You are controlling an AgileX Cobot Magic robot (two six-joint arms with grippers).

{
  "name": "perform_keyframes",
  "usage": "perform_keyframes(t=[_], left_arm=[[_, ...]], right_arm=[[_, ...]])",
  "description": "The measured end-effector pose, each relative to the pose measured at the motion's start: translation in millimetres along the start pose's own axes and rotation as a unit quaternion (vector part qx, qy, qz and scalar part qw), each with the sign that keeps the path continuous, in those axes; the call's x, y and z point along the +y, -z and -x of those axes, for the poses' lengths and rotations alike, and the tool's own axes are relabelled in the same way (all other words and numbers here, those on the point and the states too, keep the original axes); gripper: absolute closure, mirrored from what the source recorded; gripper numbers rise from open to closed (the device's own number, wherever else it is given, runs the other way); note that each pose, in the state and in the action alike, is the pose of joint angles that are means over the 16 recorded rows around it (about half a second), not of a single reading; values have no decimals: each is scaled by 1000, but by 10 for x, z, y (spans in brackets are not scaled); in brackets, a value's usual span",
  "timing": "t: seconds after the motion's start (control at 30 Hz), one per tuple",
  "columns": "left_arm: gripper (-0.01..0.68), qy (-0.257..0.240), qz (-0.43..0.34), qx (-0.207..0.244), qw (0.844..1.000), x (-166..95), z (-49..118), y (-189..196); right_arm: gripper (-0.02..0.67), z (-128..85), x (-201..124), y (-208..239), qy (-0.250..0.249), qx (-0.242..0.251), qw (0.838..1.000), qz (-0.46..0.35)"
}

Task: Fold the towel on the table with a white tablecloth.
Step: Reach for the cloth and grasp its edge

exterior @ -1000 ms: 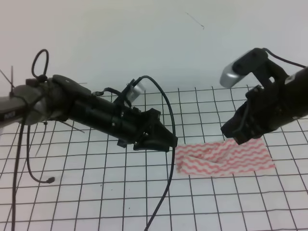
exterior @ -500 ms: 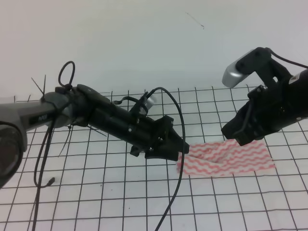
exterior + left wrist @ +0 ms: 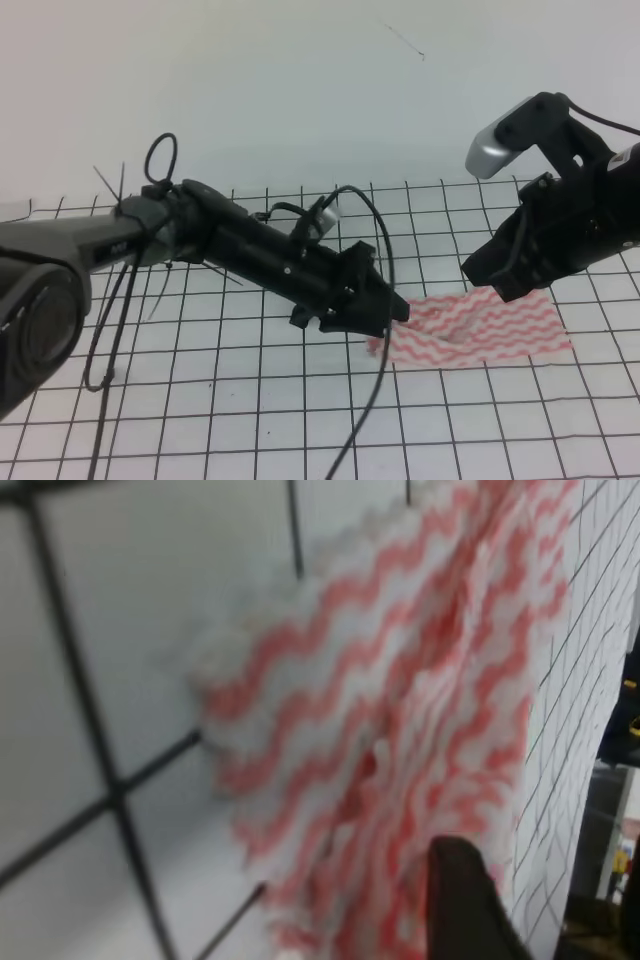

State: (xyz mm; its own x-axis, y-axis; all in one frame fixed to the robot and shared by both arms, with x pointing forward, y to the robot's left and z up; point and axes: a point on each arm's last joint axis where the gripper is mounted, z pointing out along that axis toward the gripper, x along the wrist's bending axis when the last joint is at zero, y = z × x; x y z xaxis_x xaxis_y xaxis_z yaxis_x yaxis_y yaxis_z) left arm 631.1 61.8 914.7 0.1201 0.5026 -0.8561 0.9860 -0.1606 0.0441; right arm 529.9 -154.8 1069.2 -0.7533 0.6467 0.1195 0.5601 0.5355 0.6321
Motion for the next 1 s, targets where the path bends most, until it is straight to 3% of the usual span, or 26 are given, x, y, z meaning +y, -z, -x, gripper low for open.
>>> perform_keyframes(t=[0.3, 0.77, 1.0], left_arm=[[381, -10, -13, 5, 1000, -22, 58, -109], [601, -91, 20, -77, 993, 25, 216, -103], [644, -102, 26, -53, 993, 51, 145, -62]], right_arm=[[646, -6, -7, 4, 1, 3, 1000, -4], [646, -9, -14, 6, 4, 4, 1000, -7], [646, -7, -20, 2, 6, 4, 1000, -11]])
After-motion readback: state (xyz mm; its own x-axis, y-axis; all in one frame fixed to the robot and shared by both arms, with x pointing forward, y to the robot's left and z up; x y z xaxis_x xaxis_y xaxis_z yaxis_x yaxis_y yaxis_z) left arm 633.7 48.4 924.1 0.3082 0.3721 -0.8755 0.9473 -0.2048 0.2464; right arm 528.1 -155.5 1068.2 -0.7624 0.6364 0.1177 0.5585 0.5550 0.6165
